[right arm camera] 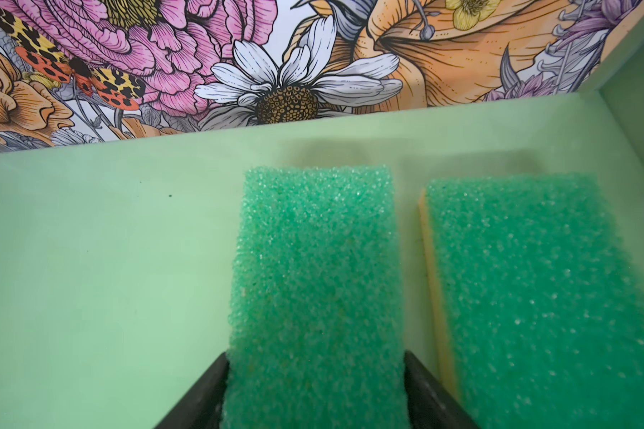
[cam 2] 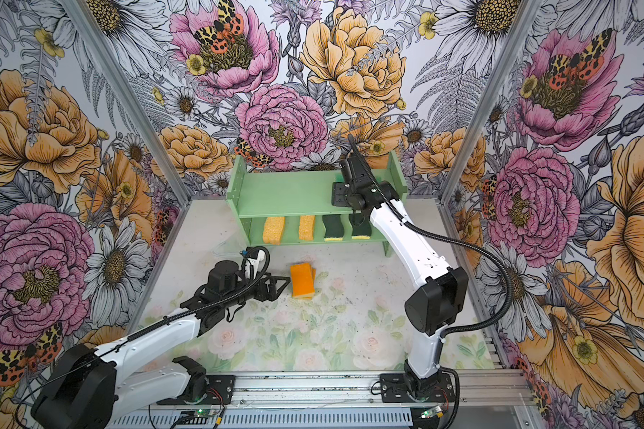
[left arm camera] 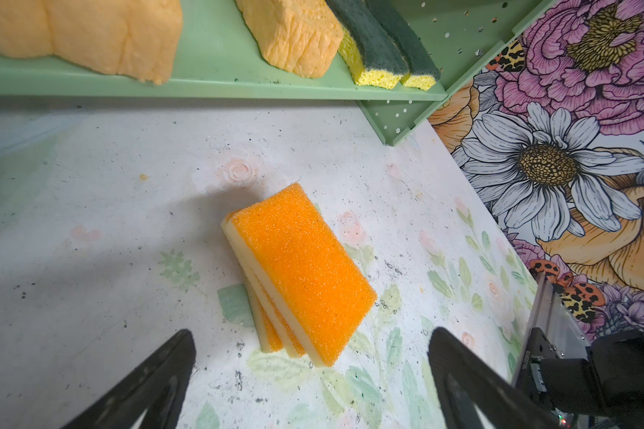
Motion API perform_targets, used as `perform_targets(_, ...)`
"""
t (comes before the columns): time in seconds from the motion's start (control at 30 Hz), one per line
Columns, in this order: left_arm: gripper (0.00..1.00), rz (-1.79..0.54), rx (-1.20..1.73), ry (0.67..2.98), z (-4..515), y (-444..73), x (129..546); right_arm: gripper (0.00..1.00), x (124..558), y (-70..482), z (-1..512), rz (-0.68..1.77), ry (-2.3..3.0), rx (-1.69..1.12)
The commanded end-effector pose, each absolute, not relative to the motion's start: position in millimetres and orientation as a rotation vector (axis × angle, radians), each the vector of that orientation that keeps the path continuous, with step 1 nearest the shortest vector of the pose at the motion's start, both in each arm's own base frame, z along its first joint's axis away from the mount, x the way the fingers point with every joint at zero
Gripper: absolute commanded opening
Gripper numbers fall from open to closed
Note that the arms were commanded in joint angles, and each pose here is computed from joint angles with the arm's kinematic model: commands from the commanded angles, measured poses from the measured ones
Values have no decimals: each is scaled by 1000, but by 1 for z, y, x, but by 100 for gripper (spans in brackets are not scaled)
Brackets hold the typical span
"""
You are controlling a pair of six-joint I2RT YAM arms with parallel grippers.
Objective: Place and organize the cleaning sponges onto the shelf
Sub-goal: 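Lower the green sponge beside the other one and open the right gripper, then withdraw the right gripper from the shelf toward the orange sponge stack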
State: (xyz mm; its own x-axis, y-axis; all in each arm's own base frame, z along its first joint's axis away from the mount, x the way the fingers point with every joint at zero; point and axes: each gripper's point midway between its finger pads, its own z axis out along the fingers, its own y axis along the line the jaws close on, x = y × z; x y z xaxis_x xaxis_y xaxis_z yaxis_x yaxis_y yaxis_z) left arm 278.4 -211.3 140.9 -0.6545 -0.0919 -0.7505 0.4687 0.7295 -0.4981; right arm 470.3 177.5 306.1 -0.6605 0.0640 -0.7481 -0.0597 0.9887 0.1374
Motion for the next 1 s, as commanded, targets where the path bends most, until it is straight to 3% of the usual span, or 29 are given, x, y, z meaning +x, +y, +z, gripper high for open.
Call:
perform_targets(0.0, 99, -879, 281, 2100, 142, -209, 281, 70, 466, 175, 324, 203, 2237, -13)
perform_targets(0.97, 99, -887, 287, 2104, 141, -212, 282, 76, 463, 172, 345, 212, 2188, 4)
